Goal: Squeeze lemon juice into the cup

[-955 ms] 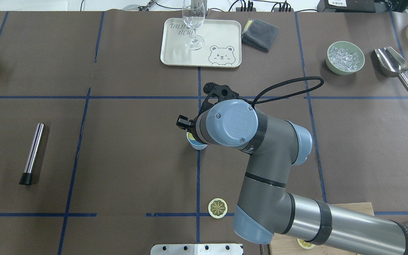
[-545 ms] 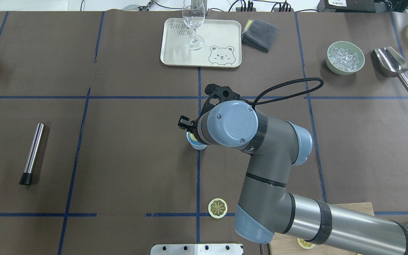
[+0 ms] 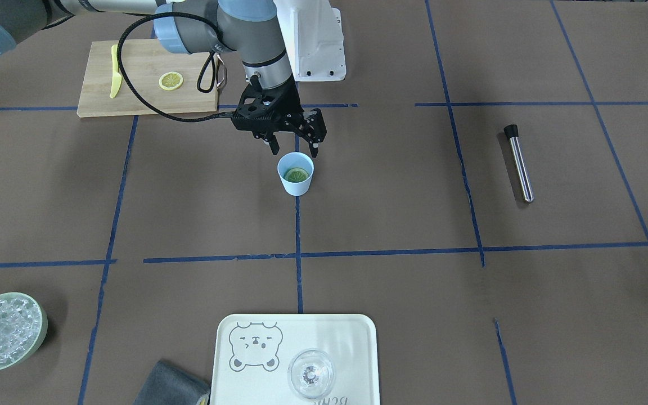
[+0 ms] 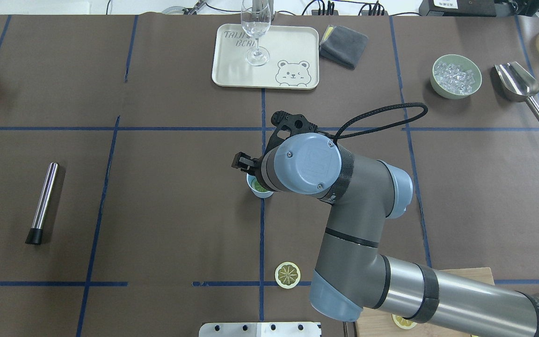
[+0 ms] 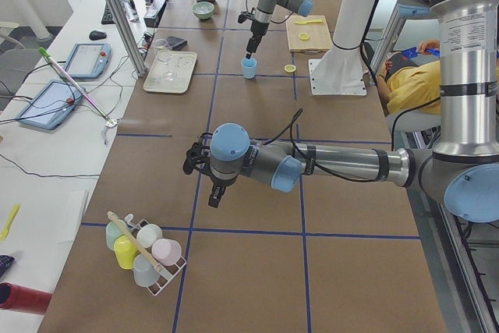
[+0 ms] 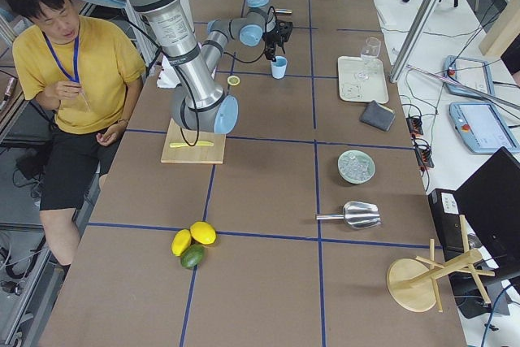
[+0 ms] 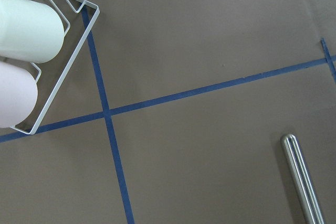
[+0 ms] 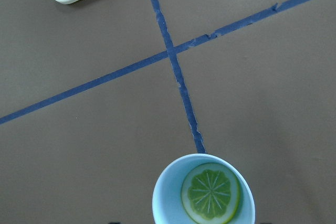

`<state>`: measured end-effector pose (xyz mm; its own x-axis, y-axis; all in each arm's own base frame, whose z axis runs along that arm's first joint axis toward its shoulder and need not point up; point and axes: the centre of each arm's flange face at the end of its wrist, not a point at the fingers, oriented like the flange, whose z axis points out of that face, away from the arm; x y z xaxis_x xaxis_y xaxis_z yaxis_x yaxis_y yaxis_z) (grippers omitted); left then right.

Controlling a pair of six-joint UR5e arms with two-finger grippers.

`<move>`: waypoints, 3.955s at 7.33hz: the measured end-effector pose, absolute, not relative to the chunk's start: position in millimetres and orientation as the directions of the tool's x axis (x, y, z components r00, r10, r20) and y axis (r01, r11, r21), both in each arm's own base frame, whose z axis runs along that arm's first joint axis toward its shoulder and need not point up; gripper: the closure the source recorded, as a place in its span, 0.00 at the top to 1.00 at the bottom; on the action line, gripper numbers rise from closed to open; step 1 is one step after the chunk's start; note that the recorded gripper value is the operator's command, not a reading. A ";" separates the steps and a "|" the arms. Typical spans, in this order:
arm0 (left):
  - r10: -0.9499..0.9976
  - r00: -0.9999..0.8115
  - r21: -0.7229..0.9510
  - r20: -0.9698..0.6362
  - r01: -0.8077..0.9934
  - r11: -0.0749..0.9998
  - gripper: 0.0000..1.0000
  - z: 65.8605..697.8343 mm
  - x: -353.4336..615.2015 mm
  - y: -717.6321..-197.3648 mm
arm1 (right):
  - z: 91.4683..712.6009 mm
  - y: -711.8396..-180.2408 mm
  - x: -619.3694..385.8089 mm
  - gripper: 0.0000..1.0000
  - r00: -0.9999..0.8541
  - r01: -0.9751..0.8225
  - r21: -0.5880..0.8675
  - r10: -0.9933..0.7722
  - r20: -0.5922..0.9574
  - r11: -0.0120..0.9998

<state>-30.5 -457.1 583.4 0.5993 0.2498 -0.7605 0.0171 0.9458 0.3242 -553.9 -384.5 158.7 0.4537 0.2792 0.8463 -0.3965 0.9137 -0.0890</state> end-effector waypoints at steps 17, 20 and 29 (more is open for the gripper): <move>0.109 0.705 0.142 -0.701 -0.011 0.990 0.79 562.3 285.2 -444.5 | 342.4 -422.0 -318.7 1.00 0.649 -0.148 0.075 0.040 0.760 0.986; 0.113 0.704 0.140 -0.701 -0.019 0.990 0.59 563.2 290.8 -445.1 | 342.6 -421.6 -318.8 1.00 0.649 -0.147 0.074 0.039 0.760 0.986; 0.199 0.622 0.253 -0.757 -0.001 0.967 0.00 430.3 296.4 -452.3 | 339.3 -425.6 -313.6 1.00 0.637 -0.147 0.062 0.047 0.770 0.987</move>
<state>296.4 -452.3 430.3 0.6221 0.1988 -0.7573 -0.0006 0.9674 0.2534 -313.6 -425.6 339.3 0.6369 0.0466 0.7695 -0.1466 0.9873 0.0616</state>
